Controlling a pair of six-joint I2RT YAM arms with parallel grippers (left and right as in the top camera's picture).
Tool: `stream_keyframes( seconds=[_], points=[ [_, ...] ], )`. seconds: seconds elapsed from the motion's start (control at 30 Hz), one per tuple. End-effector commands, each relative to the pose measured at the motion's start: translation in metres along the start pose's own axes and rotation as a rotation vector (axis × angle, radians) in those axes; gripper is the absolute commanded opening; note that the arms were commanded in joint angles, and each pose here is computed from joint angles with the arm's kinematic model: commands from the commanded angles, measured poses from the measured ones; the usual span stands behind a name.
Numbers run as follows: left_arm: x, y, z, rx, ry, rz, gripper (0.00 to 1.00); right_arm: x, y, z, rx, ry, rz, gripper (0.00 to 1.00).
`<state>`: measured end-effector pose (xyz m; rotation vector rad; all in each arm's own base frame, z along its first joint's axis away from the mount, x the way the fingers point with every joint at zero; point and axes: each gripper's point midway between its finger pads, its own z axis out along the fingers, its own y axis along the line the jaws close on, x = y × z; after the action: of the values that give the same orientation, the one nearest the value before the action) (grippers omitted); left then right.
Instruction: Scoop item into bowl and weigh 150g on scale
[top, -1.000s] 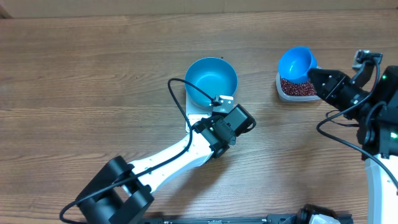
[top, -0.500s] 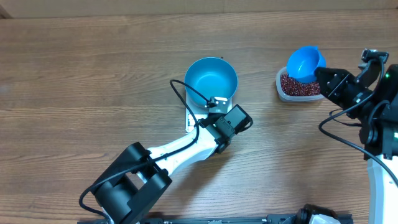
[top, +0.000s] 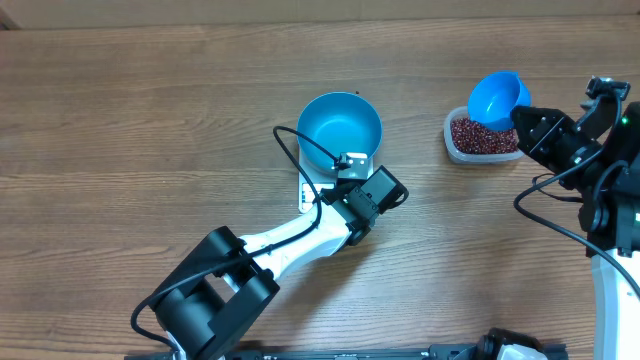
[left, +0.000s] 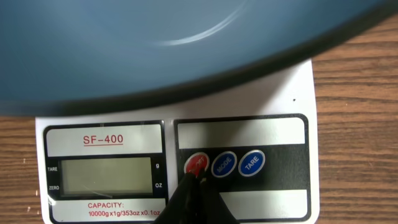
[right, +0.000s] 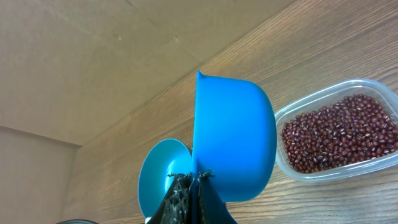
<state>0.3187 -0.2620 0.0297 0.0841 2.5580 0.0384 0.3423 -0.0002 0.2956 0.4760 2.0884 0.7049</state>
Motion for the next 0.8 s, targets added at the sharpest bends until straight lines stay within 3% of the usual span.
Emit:
stream_keyframes(
  seconds=[0.0, 0.77],
  points=[
    [-0.006, 0.002, 0.007, -0.034, -0.025, 0.006, 0.04, -0.012, 0.01, -0.008, -0.008, -0.037, -0.041, 0.04],
    [-0.004, 0.004, 0.024, -0.025, -0.004, -0.013, 0.04, -0.01, 0.009, -0.007, -0.004, -0.03, -0.039, 0.04]
  ],
)
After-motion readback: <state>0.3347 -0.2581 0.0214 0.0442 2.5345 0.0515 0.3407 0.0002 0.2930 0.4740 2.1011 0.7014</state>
